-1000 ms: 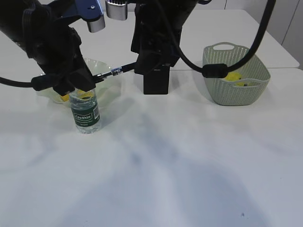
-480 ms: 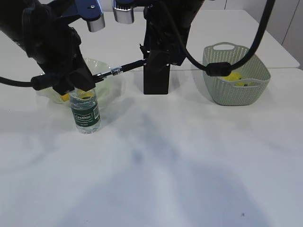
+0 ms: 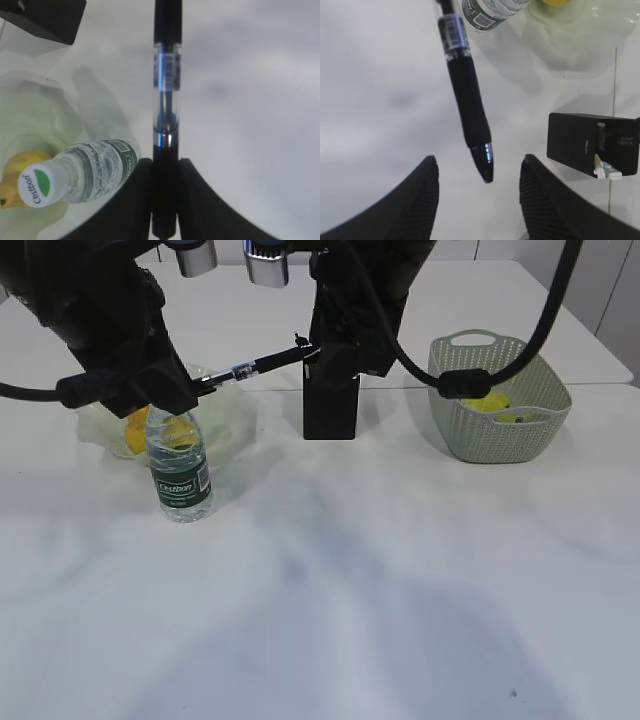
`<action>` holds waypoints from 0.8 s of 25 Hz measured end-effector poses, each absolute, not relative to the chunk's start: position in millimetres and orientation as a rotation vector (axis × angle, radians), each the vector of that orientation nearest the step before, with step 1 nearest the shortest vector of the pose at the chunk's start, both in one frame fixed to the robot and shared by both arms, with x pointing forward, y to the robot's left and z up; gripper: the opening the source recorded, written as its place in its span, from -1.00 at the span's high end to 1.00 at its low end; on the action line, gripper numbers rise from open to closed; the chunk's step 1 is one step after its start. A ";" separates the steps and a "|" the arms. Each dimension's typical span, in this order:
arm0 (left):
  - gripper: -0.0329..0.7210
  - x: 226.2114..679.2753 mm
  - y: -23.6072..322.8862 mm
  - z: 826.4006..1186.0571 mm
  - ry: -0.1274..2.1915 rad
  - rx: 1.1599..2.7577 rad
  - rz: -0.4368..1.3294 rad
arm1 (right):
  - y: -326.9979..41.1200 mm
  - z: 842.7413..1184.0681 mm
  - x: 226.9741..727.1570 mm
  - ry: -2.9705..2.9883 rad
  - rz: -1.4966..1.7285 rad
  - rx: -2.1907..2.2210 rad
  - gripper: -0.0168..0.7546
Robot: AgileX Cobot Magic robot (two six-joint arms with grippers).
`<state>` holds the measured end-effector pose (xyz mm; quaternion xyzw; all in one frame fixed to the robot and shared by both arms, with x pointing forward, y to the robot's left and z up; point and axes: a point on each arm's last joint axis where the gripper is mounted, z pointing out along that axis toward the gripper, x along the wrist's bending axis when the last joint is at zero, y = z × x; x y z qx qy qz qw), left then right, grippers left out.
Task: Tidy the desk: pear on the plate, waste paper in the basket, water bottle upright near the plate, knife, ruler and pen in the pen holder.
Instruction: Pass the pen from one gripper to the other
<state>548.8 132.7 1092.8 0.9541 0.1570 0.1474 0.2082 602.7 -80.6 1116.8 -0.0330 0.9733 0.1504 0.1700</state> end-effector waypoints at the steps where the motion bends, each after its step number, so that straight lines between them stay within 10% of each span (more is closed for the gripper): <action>1: 0.65 548.5 132.8 1092.9 0.437 2.656 0.409 | -81.4 1116.7 603.1 2.766 0.427 -0.088 -0.05; 20: 0.66 543.9 134.6 1096.6 0.433 2.665 0.392 | -82.0 1113.2 605.5 2.775 0.425 -0.076 -0.05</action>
